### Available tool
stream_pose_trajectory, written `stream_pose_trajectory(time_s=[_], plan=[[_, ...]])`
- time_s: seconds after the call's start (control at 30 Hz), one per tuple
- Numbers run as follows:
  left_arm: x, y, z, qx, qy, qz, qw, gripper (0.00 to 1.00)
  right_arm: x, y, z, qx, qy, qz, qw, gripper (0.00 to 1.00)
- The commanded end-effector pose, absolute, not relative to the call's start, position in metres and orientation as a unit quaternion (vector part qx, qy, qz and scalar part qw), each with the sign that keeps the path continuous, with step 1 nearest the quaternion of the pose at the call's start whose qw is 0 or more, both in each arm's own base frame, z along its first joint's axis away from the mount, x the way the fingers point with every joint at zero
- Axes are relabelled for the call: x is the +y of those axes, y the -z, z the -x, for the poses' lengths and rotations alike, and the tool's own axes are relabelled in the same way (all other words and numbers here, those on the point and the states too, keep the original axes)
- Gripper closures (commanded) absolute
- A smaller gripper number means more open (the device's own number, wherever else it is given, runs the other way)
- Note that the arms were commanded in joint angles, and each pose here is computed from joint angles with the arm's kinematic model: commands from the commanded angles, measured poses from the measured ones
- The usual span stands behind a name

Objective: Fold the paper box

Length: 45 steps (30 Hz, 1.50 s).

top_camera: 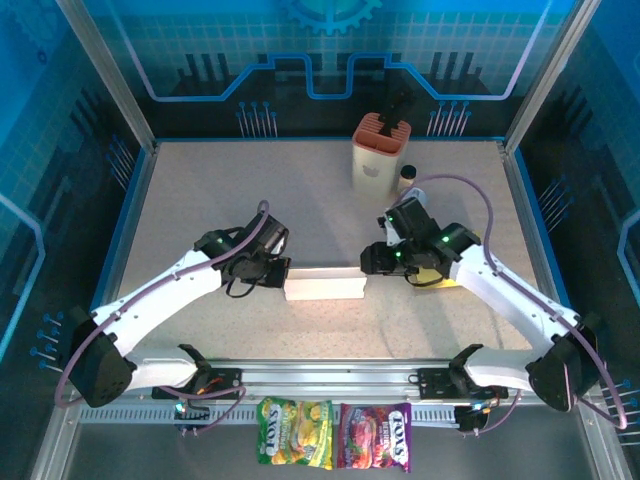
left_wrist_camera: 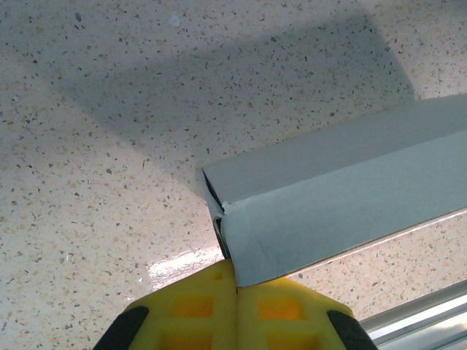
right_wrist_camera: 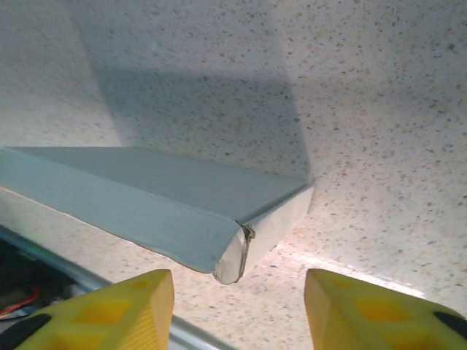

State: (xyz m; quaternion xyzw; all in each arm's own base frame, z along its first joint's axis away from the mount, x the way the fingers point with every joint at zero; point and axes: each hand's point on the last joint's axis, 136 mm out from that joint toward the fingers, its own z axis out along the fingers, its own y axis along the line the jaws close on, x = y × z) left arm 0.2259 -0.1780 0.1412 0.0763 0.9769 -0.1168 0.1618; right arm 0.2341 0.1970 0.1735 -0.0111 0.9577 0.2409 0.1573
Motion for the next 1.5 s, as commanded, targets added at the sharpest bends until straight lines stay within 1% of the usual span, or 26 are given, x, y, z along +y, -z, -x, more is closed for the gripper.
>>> stream_pose_trajectory(time_s=[0.0, 0.17, 0.33, 0.43, 0.8, 1.07, 1.47], plan=[[-0.163, -0.125, -0.208, 0.986, 0.084, -0.069, 0.126, 1.0, 0.198, -0.178, -0.228, 0.939, -0.31, -0.09, 0.114, 0.47], [-0.163, -0.125, -0.208, 0.986, 0.079, -0.062, 0.13, 1.0, 0.201, -0.165, -0.228, 0.883, -0.383, -0.268, 0.038, 0.42], [-0.163, -0.126, -0.209, 0.986, 0.076, -0.06, 0.135, 1.0, 0.204, -0.156, -0.224, 0.828, -0.424, -0.367, -0.005, 0.41], [-0.163, -0.126, -0.209, 0.986, 0.074, -0.06, 0.135, 1.0, 0.207, -0.151, -0.224, 0.794, -0.45, -0.407, -0.024, 0.39], [-0.165, -0.127, -0.209, 0.986, 0.073, -0.061, 0.135, 1.0, 0.2, -0.165, -0.233, 0.747, -0.491, -0.448, 0.01, 0.38], [-0.167, -0.127, -0.209, 0.986, 0.073, -0.061, 0.135, 1.0, 0.217, -0.159, -0.234, 0.753, -0.495, -0.433, -0.012, 0.39], [-0.167, -0.128, -0.211, 0.986, 0.072, -0.061, 0.138, 1.0, 0.214, -0.135, -0.226, 0.779, -0.468, -0.417, -0.013, 0.54]])
